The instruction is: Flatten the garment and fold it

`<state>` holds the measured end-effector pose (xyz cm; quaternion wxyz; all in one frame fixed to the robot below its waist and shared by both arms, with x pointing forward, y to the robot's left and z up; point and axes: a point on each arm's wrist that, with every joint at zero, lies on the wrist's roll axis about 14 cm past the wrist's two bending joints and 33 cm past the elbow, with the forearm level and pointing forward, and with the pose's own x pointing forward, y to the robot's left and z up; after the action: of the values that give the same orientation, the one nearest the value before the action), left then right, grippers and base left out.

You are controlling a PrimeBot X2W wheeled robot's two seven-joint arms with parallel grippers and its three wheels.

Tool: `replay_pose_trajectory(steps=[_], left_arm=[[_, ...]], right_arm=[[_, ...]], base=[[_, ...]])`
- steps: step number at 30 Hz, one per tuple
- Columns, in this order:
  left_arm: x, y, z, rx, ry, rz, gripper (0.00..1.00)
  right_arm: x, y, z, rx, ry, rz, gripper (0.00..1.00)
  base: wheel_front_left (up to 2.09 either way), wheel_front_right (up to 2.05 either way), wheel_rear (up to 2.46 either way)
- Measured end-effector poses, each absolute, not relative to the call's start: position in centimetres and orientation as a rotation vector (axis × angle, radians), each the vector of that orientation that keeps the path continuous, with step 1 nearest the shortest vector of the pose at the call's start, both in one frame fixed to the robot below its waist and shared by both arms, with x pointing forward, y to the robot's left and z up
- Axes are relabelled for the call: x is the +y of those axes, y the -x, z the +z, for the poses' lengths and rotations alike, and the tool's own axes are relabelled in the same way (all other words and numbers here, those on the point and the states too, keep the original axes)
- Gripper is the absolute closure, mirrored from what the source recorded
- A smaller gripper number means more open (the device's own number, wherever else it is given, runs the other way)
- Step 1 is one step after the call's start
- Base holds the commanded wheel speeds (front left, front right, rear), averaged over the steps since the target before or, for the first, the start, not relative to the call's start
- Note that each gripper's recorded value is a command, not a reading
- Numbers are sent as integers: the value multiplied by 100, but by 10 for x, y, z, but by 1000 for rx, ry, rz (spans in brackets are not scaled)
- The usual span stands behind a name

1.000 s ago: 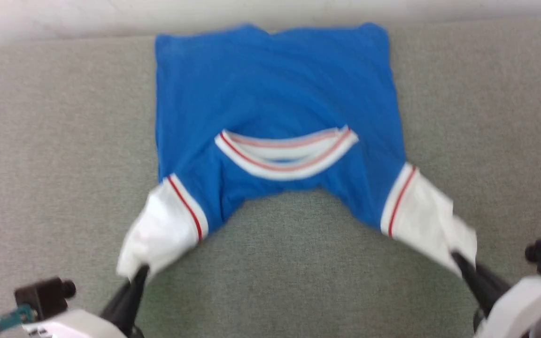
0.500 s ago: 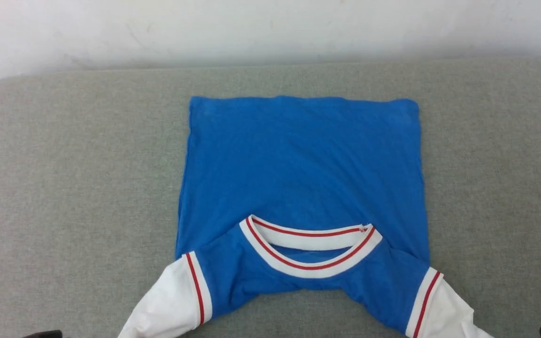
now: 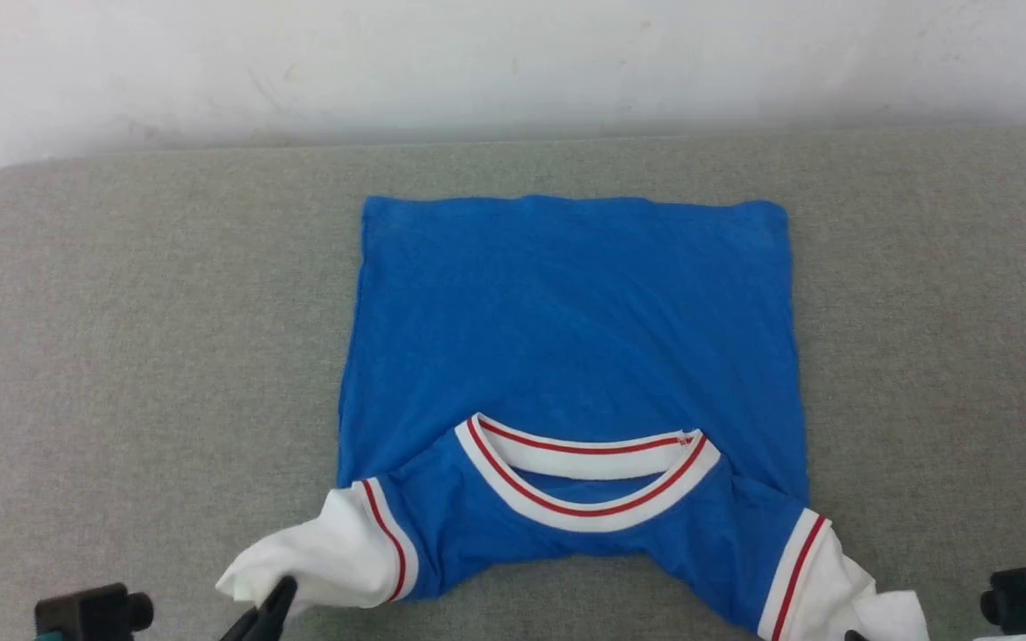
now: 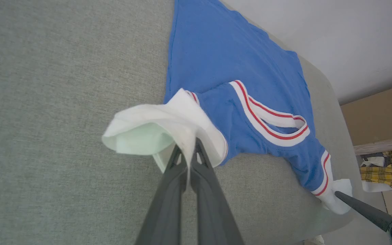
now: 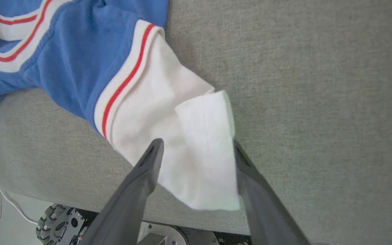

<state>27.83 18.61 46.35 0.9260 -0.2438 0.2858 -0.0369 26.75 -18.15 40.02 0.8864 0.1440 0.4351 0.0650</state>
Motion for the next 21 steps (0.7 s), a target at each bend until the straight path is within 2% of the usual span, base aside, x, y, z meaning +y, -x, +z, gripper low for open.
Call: replay_pose_trajectory(steps=[6,11,15,21], left_arm=[[174,-288,467,569,507,-110,100],[172,-292,465,576,500,-115,100],[172,-296,467,564,492,-120,100],[169,-312,476,517,481,-139,100]], right_arm=[[-183,-266,372,920,-244,123,0],[-188,-282,380,865,-236,120,0],[-205,-309,416,744,-210,104,0],[-214,-385,514,404,-64,136,0]], base=[[0,0,0],[0,0,0],[0,0,0],[0,0,0]])
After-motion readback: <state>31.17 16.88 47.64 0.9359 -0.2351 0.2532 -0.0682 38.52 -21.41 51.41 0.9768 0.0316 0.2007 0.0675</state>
